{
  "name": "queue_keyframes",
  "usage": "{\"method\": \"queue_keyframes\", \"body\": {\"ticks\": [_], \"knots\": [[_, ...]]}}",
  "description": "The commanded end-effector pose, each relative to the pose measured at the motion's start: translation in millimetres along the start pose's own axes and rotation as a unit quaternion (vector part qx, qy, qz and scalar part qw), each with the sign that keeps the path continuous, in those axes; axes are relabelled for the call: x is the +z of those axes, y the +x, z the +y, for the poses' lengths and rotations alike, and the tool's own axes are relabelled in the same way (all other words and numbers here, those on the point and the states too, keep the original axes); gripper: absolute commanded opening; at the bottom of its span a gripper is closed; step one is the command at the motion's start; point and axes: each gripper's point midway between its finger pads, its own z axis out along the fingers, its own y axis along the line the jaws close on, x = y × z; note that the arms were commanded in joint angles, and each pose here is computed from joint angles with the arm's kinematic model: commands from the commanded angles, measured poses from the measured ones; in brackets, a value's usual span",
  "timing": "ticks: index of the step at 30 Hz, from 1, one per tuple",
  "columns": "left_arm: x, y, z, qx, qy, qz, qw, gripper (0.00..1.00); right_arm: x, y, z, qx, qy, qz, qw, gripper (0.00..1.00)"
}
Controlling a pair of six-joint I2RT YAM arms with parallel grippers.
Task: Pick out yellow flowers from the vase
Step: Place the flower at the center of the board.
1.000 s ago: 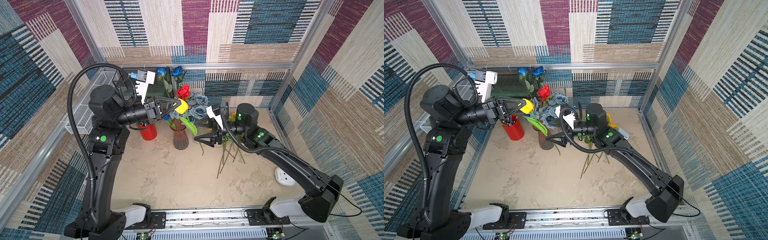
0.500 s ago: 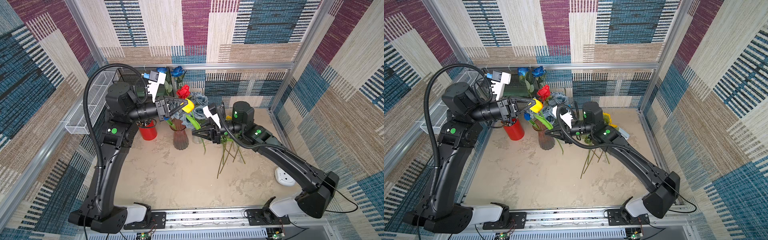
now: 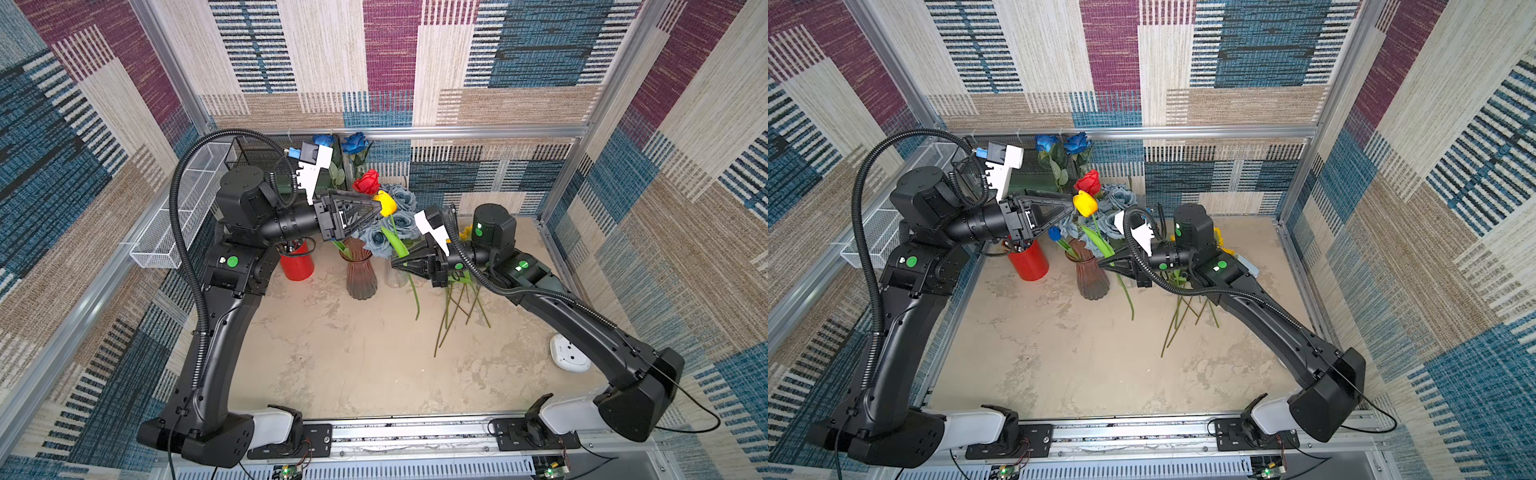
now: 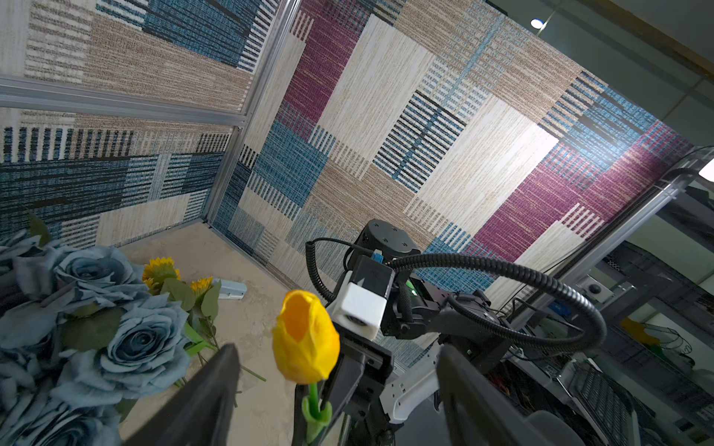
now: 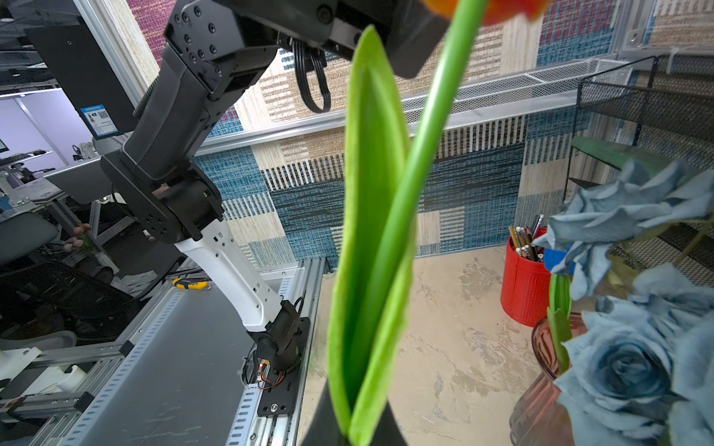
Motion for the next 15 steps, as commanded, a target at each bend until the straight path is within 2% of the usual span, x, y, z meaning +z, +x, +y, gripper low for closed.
{"method": "queue_keyframes", "body": {"ticks": [1, 6, 9, 11, 15], "knots": [[-6, -15, 5, 0.046, -0.037, -0.045, 0.997, 0.99, -8, -11, 0, -0.016, 0.000, -0.020, 1.000, 0.00], [-11, -18, 12, 0.055, -0.067, -0.060, 0.994, 0.99, -32, -11, -31, 0.014, 0.067, -0.038, 0.997, 0.00], [-14, -12, 17, 0.061, -0.081, -0.066, 0.993, 0.99, -67, -8, -73, 0.065, 0.163, -0.061, 0.983, 0.00], [-19, -7, 22, 0.067, -0.099, -0.076, 0.990, 0.99, -105, 5, -112, 0.121, 0.245, -0.077, 0.959, 0.00], [-25, 7, 33, 0.073, -0.127, -0.073, 0.986, 0.99, -168, 51, -168, 0.229, 0.346, -0.083, 0.906, 0.00]]}}
